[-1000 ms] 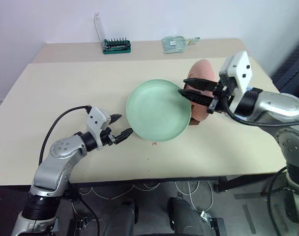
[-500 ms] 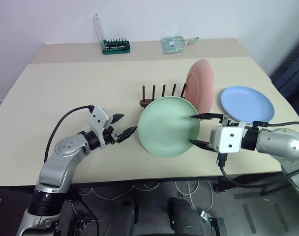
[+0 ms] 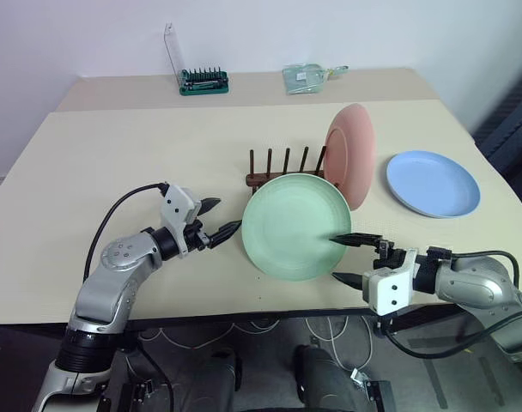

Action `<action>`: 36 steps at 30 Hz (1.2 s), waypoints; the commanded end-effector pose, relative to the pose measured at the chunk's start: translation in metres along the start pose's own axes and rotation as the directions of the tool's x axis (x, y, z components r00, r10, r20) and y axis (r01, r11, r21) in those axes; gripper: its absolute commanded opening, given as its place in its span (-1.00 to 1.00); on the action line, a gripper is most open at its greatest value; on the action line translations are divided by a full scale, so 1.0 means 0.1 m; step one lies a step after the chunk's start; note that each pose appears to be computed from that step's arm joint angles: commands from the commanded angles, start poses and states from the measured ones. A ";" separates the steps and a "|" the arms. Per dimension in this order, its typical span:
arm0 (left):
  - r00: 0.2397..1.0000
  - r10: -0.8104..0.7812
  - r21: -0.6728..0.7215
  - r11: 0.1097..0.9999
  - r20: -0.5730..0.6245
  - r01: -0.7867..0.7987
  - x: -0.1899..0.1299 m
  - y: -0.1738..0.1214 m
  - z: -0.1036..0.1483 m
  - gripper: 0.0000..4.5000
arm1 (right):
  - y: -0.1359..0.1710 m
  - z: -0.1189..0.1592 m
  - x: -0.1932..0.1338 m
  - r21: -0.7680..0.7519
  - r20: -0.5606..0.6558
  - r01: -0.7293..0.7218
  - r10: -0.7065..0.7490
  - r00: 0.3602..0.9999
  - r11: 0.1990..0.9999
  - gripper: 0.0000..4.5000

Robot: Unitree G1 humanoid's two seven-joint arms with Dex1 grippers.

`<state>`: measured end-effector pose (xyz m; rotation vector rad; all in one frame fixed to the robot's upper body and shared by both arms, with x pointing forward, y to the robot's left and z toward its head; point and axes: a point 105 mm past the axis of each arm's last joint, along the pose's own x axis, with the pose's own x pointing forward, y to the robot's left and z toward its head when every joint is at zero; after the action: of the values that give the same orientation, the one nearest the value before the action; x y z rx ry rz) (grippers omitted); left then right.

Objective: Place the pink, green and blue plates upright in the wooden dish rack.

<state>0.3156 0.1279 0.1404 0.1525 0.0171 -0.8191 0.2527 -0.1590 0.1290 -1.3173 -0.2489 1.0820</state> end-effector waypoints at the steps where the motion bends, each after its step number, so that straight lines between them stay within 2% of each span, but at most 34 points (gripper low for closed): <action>1: 0.999 0.005 0.037 0.999 0.033 -0.006 0.00 0.01 0.09 0.67 | 0.09 -0.14 -0.06 -0.093 -0.050 -0.026 0.022 0.999 0.995 0.62; 6: 0.999 0.006 0.036 0.999 0.036 -0.007 0.01 0.01 0.09 0.67 | 0.07 -0.30 0.00 -0.296 -0.094 -0.015 -0.014 0.995 0.955 0.62; 10: 0.999 0.009 0.036 0.999 0.038 -0.010 0.01 0.02 0.09 0.67 | 0.08 -0.39 0.06 -0.395 -0.105 -0.002 -0.043 0.994 0.919 0.62; 15: 0.999 0.014 0.035 0.999 0.039 -0.015 0.00 0.02 0.08 0.67 | 0.03 -0.36 0.15 -0.482 -0.036 0.091 -0.124 0.992 0.872 0.62; 18: 0.999 0.014 0.038 0.999 0.040 -0.015 0.00 0.01 0.09 0.67 | 0.05 -0.35 0.18 -0.509 -0.013 0.113 -0.138 0.990 0.853 0.25; 20: 0.999 0.015 0.038 0.999 0.041 -0.017 0.01 0.02 0.09 0.67 | 0.05 -0.35 0.19 -0.512 -0.004 0.128 -0.152 0.988 0.849 -0.16; 23: 0.999 0.017 0.037 0.999 0.042 -0.018 0.00 0.02 0.09 0.67 | -0.02 -0.29 0.17 -0.541 0.044 0.205 -0.216 0.975 0.816 -0.89; 24: 0.999 0.016 0.037 0.999 0.041 -0.017 0.00 0.02 0.09 0.67 | -0.04 -0.27 0.17 -0.552 0.059 0.223 -0.229 0.972 0.803 -0.97; 28: 0.999 0.014 0.036 0.999 0.043 -0.015 0.01 0.02 0.09 0.67 | -0.09 -0.18 0.14 -0.563 0.120 0.313 -0.299 0.947 0.765 -0.97; 36: 0.999 0.012 0.033 0.999 0.042 -0.014 0.01 0.02 0.08 0.67 | -0.20 0.05 0.11 -0.551 0.225 0.410 -0.344 0.912 0.727 -0.97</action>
<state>0.3169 0.1271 0.1392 0.1547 0.0081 -0.8109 0.2683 -0.1514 0.1212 -1.6908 -0.8721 0.7855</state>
